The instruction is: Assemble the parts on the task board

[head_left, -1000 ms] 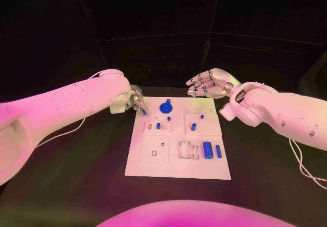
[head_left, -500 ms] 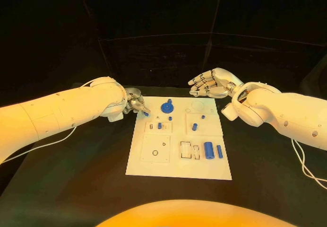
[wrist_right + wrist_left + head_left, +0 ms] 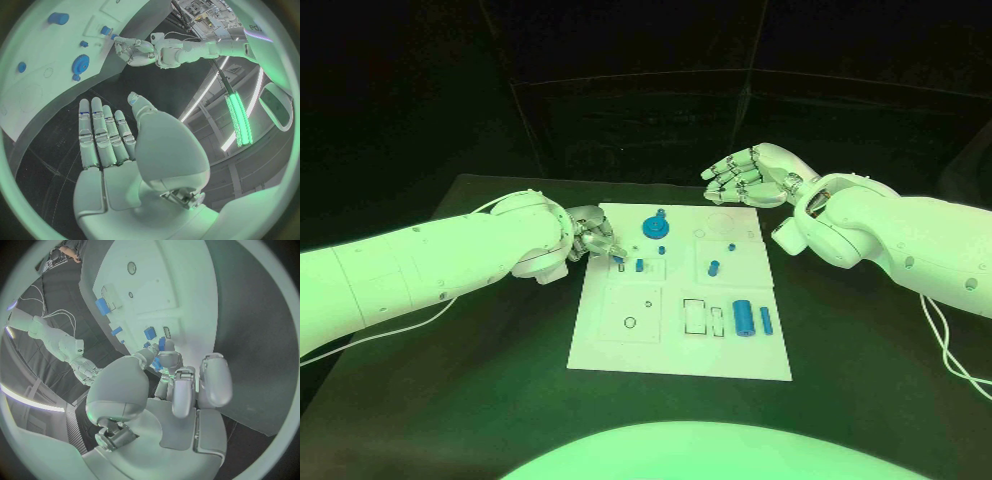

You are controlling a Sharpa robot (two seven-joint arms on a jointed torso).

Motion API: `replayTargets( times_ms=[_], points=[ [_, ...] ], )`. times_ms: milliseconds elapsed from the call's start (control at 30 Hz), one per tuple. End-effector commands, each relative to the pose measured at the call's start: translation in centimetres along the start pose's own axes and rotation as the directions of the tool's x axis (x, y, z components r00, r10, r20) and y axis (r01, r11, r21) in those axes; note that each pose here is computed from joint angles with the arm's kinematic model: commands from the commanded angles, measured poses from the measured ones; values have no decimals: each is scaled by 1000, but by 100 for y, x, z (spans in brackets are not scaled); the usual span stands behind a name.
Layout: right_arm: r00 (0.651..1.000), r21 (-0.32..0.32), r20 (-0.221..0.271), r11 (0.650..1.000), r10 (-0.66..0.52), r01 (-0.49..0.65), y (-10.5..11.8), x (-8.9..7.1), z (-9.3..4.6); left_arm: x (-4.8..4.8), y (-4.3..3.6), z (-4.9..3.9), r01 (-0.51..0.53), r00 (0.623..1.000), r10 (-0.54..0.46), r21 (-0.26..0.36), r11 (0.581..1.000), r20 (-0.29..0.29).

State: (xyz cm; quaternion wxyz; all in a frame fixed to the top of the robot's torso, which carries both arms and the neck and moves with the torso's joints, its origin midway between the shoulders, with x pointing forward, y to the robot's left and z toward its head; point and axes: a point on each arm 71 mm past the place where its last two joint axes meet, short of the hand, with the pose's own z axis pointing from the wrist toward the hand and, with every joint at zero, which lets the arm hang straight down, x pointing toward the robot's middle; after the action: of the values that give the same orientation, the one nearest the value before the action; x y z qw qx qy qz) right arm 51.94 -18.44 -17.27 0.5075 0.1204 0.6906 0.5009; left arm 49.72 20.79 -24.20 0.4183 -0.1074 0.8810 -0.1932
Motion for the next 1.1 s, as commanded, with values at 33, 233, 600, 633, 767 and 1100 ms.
replayTargets(
  times_ms=[33, 233, 600, 633, 767, 1100],
  points=[
    [1000, -9, -5, 1000, 3, -3, 18, 0, 6, 14, -37, 1, -28, 1000, 28, 11, 1000, 13],
    [1000, -9, -6, 1000, 3, -3, 18, 3, 9, 64, -57, 22, -38, 999, 38, 2, 999, -2],
    [1000, -10, -8, 1000, 4, -4, 19, 6, 12, 82, -30, 36, -46, 999, 45, -23, 999, -18],
    [1000, -9, -7, 1000, 4, -4, 19, 6, 12, 83, -26, 36, -46, 999, 46, -25, 999, -19],
    [1000, -9, -7, 1000, 3, -4, 18, 5, 12, 86, -18, 33, -48, 999, 48, -31, 998, -24],
    [1000, -9, -8, 1000, 4, -4, 17, 5, 14, 96, -12, 26, -55, 998, 53, -37, 998, -37]
  ],
)
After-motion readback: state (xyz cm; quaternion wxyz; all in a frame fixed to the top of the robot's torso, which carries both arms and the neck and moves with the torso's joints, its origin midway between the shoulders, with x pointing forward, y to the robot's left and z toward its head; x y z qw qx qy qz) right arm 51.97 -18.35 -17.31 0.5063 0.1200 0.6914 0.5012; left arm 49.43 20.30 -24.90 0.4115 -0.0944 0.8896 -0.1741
